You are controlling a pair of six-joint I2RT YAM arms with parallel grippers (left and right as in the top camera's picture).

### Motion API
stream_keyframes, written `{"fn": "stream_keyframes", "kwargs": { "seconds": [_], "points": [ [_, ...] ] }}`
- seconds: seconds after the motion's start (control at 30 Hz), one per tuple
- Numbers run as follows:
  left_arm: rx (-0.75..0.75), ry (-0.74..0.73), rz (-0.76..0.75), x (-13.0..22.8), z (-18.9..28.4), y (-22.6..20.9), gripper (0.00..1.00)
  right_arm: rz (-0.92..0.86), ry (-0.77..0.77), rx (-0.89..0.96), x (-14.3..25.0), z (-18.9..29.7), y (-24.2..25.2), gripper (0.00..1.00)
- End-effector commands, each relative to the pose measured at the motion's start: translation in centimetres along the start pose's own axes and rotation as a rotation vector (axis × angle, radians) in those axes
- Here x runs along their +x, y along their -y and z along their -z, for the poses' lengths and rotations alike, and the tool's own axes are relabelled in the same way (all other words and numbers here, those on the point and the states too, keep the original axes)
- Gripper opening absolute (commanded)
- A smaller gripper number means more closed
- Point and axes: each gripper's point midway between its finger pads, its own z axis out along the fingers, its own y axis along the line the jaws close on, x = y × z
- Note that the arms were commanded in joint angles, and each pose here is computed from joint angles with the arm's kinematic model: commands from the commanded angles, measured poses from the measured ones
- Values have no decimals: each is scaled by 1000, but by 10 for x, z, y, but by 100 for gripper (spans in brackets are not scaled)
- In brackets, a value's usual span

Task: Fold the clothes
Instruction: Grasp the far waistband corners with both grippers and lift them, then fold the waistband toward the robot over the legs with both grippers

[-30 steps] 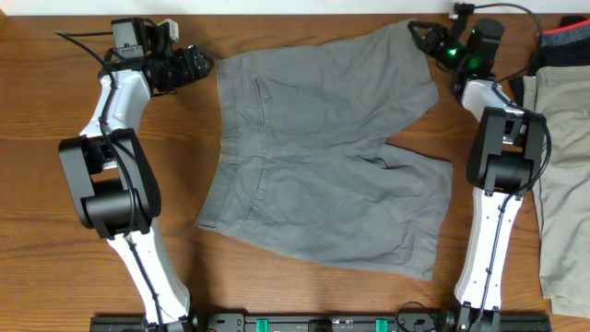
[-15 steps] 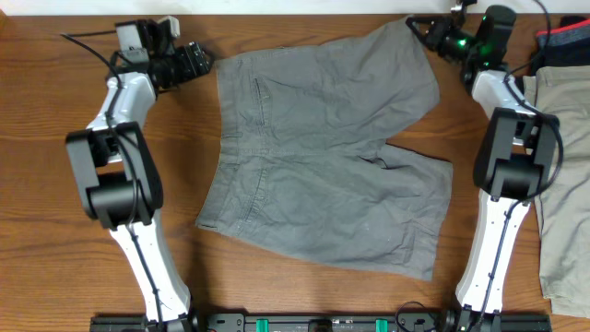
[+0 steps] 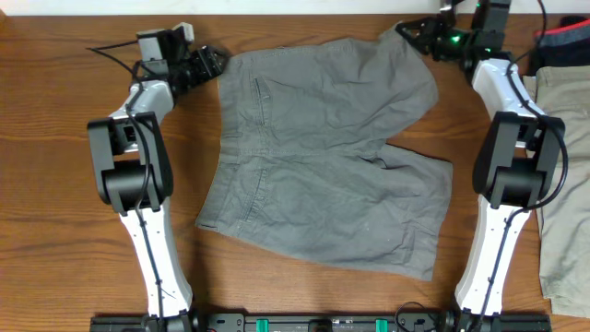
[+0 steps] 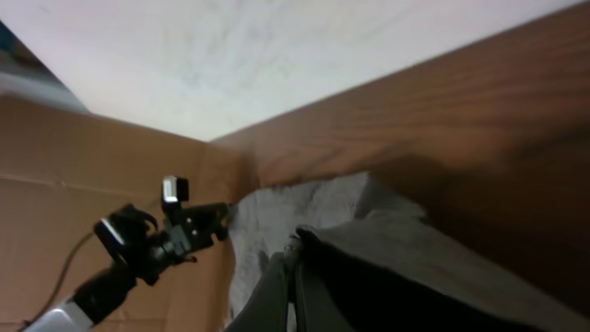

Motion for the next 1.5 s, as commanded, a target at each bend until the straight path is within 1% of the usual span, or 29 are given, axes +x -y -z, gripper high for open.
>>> {"fn": "stream_keyframes", "kwargs": {
  "seconds": [0.0, 0.03, 0.2, 0.23, 0.3, 0.33, 0.37, 0.53, 0.63, 0.73, 0.87, 1.03, 1.2, 1.33, 1.47],
  "points": [
    [-38, -46, 35, 24, -20, -8, 61, 79, -1, 14, 1, -6, -10, 2],
    [-48, -44, 33, 25, -21, -9, 57, 77, -2, 15, 2, -6, -10, 2],
    [-74, -31, 25, 22, -21, -14, 27, 78, -2, 15, 2, -5, -11, 1],
    [-74, -26, 26, 20, -19, -16, 23, 77, -2, 16, 1, -5, -11, 1],
    [-76, -17, 32, 15, -15, -20, 19, 83, 1, 17, 0, -2, -12, 1],
    [-72, -15, 35, 13, -13, -20, 15, 86, 6, 21, -2, 0, -12, 1],
    [-49, -15, 39, 10, -8, -19, 14, 87, 12, 28, -4, 4, -13, 1],
    [33, -5, 52, -9, 18, -10, 10, 92, 49, 119, -16, 32, -10, 1],
    [63, 5, 47, -22, 37, -1, 8, 95, 76, 229, -22, 55, -8, 2],
    [54, 0, 23, -29, 57, 9, 6, 121, 78, 326, -21, 75, -9, 2],
    [49, -11, -47, -35, 80, 31, 6, 164, 43, 361, -13, 86, -18, 1],
    [37, -29, -104, -39, 113, 58, 6, 151, 6, 375, -3, 88, -15, 1],
    [10, -68, -156, -33, 148, 82, 6, 245, -7, 389, -2, 98, -30, 1],
    [-72, -117, -198, -20, 177, 89, 6, 305, 4, 501, -3, 128, -45, 1],
    [-154, -193, -193, 0, 200, 87, 6, 363, -34, 588, 10, 156, -62, 1]
  ]
}}
